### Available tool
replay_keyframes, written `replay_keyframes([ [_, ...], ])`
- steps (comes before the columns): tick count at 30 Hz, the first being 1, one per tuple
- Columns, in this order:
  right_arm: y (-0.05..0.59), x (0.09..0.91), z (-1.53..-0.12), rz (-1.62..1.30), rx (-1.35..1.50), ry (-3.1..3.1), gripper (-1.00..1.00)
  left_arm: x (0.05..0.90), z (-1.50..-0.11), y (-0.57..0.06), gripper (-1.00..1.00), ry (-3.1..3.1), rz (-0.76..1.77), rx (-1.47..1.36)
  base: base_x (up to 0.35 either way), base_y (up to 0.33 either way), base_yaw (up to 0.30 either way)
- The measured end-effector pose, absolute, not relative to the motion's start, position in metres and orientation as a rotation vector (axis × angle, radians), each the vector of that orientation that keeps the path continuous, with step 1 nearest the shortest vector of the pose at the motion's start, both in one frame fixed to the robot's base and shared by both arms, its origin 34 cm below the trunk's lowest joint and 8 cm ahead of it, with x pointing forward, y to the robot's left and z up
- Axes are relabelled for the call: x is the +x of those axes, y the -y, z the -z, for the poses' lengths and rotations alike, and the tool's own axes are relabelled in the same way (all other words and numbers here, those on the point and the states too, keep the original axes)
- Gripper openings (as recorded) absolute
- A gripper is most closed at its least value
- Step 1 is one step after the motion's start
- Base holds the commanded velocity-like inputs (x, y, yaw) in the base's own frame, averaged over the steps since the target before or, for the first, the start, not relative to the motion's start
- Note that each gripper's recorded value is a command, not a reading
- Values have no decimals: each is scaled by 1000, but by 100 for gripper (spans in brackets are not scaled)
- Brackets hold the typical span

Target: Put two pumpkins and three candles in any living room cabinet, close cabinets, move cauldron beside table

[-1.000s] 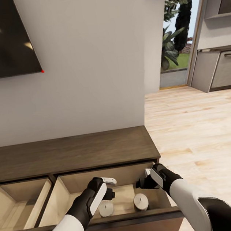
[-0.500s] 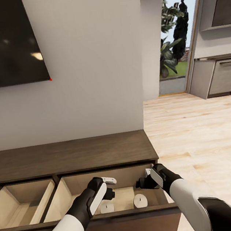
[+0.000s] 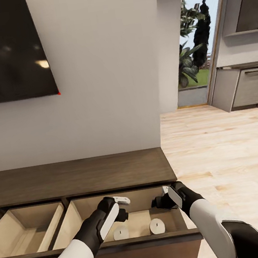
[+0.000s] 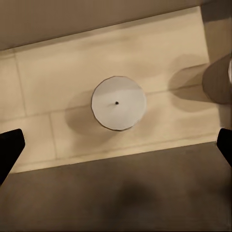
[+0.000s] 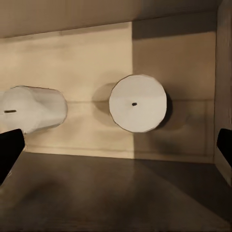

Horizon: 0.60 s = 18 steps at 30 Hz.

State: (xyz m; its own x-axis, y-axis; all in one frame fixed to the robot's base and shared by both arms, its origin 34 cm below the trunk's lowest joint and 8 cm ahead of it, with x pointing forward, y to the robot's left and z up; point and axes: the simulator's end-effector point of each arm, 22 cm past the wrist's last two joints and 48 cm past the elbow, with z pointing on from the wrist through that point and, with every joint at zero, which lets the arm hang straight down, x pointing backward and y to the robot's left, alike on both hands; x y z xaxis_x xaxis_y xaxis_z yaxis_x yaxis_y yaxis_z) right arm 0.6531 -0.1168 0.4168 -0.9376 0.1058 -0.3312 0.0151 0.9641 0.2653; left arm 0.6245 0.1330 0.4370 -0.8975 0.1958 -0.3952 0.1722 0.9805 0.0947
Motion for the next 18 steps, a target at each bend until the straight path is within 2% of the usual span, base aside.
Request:
replay_keyframes([
  [18,113,694,-493,-445,84,-2655,100,650,-512,-121,100,-2635,-50,290,-9,2,0],
])
